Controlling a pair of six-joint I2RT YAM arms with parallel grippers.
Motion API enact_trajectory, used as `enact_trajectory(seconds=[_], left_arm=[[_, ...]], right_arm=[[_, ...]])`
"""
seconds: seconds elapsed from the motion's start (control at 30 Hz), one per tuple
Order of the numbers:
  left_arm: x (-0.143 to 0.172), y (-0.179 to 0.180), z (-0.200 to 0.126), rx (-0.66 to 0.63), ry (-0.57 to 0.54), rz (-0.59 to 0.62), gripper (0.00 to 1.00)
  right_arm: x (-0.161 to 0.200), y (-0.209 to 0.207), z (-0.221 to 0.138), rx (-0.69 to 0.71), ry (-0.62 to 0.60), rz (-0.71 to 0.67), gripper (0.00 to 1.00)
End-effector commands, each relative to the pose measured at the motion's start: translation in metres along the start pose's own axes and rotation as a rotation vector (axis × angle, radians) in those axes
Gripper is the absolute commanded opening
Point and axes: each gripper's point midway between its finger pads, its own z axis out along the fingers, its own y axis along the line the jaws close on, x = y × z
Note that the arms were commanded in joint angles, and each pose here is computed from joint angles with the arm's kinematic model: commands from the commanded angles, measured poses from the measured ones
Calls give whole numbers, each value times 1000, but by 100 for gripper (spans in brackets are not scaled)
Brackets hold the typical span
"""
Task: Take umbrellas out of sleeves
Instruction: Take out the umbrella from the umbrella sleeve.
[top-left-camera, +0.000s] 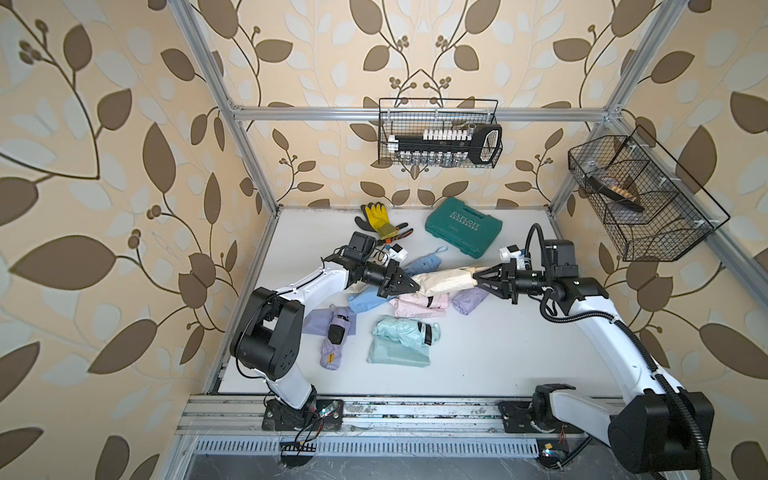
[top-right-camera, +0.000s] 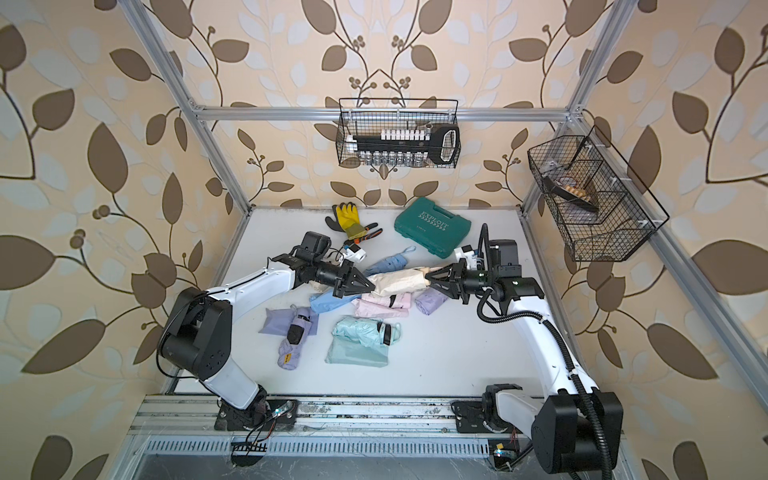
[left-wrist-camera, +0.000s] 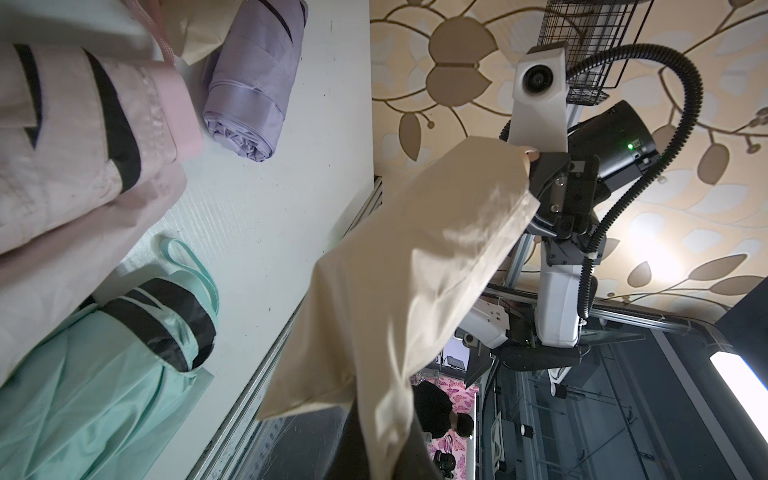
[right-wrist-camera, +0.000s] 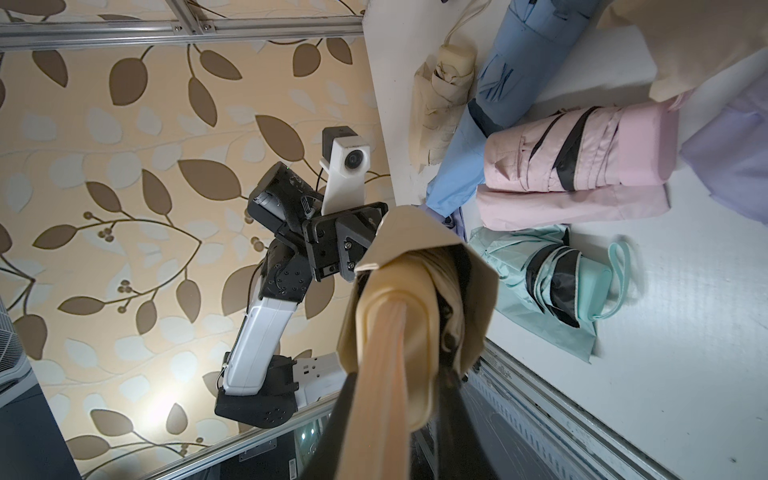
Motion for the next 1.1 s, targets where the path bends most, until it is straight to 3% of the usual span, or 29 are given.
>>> enact_trajectory(seconds=[0.0, 1.07], left_arm=[[0, -22, 1, 50, 28, 86, 7], [-2, -11, -8, 16, 14, 64, 4]], right_arm=[[9, 10, -1, -38, 33, -33, 12], [-5, -1, -27, -8, -24, -43, 11]])
